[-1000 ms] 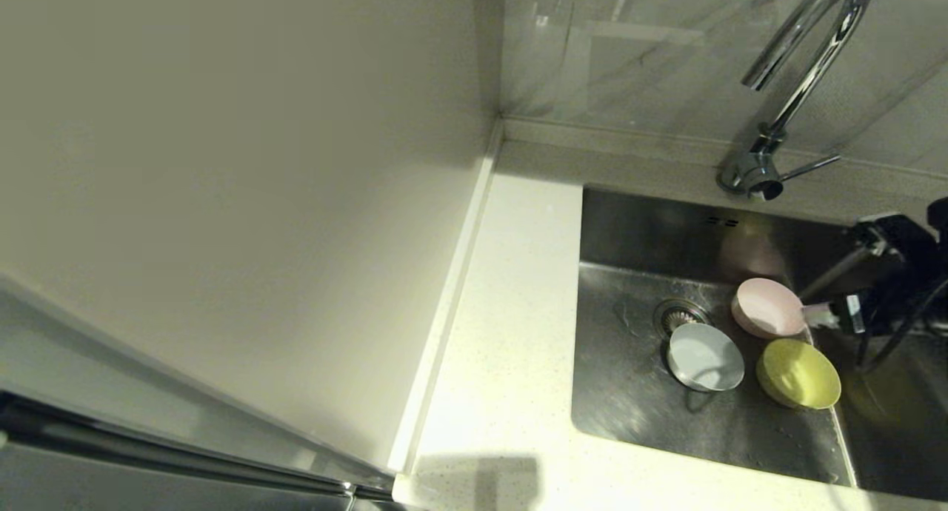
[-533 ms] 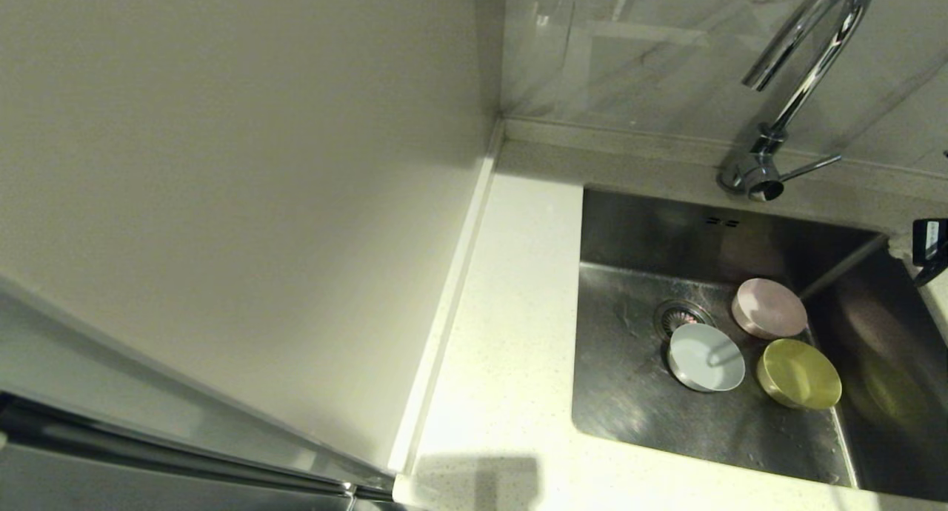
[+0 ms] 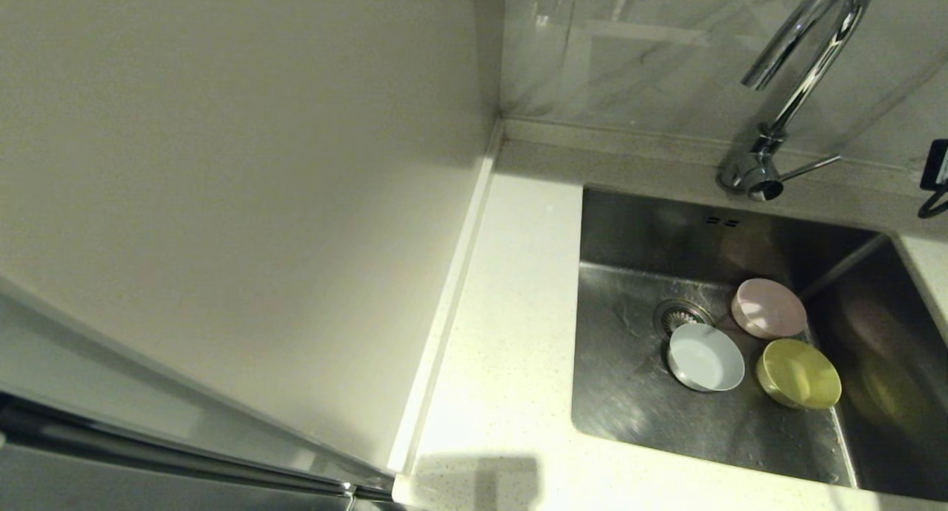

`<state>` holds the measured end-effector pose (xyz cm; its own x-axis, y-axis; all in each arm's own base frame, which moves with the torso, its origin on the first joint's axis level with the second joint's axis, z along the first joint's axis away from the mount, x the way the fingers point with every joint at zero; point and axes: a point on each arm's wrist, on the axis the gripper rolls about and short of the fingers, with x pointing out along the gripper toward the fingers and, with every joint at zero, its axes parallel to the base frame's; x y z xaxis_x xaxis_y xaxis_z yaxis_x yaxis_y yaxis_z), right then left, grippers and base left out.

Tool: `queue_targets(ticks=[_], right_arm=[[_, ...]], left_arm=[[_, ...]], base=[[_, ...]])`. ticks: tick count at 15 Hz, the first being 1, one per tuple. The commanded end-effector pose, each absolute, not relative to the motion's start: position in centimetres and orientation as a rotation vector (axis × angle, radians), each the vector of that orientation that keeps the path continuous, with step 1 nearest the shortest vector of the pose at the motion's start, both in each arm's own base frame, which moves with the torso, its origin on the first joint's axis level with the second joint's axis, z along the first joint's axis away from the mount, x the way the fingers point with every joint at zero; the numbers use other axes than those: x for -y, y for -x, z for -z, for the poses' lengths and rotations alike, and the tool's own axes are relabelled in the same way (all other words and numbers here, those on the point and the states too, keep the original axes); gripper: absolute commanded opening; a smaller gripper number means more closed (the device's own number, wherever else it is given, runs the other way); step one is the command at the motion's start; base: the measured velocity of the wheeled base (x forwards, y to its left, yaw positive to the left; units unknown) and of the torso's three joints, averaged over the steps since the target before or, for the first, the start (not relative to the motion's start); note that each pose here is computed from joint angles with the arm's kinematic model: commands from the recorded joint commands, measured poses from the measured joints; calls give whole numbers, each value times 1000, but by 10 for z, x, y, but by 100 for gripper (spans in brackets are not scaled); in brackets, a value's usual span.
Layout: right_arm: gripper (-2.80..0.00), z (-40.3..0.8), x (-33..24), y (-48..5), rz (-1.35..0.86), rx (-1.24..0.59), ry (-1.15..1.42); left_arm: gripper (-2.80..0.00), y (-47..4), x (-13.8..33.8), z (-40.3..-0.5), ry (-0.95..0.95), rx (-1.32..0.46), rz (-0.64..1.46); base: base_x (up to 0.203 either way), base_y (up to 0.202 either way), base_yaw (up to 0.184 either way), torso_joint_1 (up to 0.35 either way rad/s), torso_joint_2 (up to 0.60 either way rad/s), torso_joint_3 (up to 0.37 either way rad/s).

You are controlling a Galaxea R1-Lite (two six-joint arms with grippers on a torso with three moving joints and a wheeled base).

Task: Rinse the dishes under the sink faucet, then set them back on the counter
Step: Turn on the faucet

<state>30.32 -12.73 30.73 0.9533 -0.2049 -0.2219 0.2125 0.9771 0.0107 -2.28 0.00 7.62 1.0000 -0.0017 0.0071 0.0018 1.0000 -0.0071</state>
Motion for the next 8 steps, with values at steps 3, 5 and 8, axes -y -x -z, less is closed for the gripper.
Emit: queue_targets(ticks=[3,5,8], right_arm=[[-280,-319,105,-320,102,-113,-40],[-280,-319,98,-324,76,-111,-50],[-280,-324,95,-331,63,-90,-61]], left_arm=[[-280,23,0,-75,8,5,2],[-280,23,0,-75,8,5,2],[-280,23,0,-75,8,5,2]], base=[[0,0,0,0,0,0],[0,0,0,0,0,0],[0,0,0,0,0,0]])
